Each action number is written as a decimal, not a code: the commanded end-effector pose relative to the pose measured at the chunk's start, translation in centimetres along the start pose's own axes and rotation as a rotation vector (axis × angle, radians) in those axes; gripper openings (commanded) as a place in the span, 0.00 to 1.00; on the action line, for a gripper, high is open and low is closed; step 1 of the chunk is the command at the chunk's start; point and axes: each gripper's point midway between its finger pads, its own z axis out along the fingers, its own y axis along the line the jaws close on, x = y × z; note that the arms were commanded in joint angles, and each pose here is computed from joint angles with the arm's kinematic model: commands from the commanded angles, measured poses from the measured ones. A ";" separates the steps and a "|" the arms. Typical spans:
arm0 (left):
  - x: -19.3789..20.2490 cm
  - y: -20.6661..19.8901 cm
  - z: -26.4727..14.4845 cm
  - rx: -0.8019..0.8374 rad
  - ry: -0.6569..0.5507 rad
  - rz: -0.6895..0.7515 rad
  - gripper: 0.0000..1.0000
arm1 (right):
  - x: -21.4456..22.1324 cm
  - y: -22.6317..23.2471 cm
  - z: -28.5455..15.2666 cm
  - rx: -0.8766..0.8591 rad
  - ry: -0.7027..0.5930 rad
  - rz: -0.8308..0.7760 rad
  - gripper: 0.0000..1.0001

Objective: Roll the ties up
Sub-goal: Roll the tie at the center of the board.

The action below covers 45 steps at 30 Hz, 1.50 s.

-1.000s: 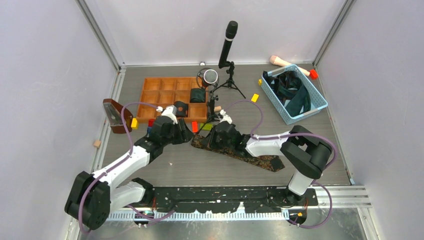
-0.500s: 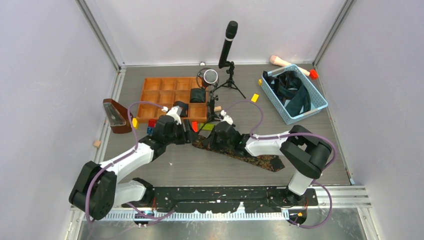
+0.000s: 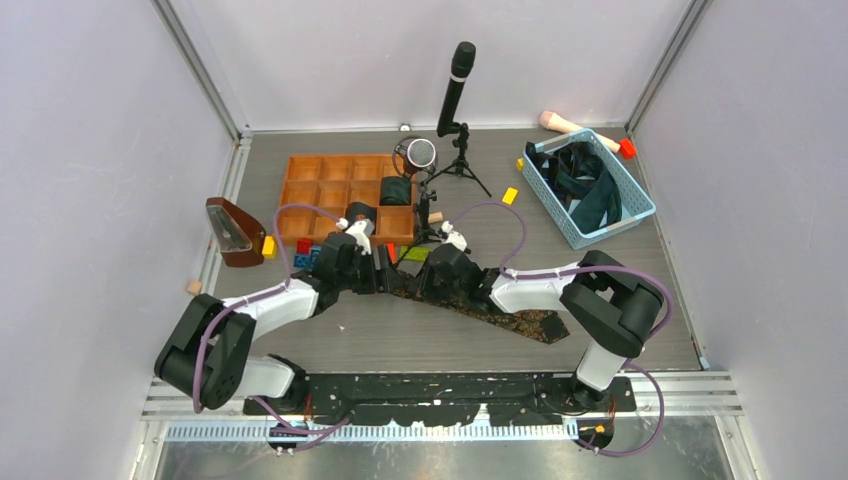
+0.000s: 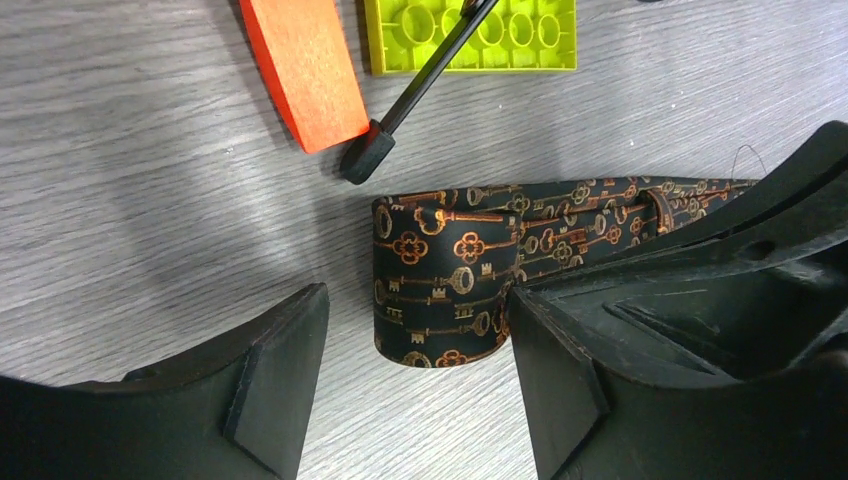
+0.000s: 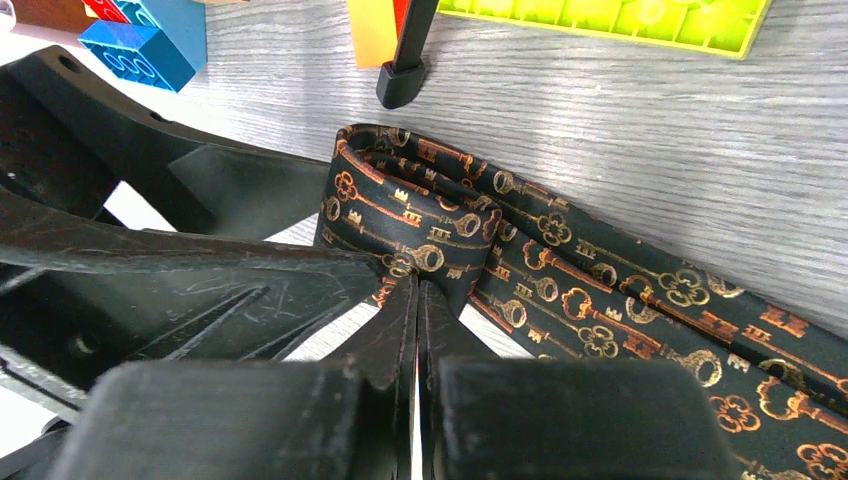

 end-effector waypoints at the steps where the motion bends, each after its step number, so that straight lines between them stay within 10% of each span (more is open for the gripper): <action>1: -0.7 -0.9 0.4 0.065 -0.029 0.026 0.69 | -1.0 0.4 -0.3 0.011 -0.038 0.000 0.00; 20: -0.2 -1.6 1.2 0.103 0.025 0.034 0.42 | -1.4 1.1 -1.6 -0.038 -0.055 -0.032 0.00; 45: -2.9 2.4 -1.6 -0.537 -0.027 0.423 0.41 | -5.9 -1.8 -10.6 0.067 -0.283 -0.126 0.00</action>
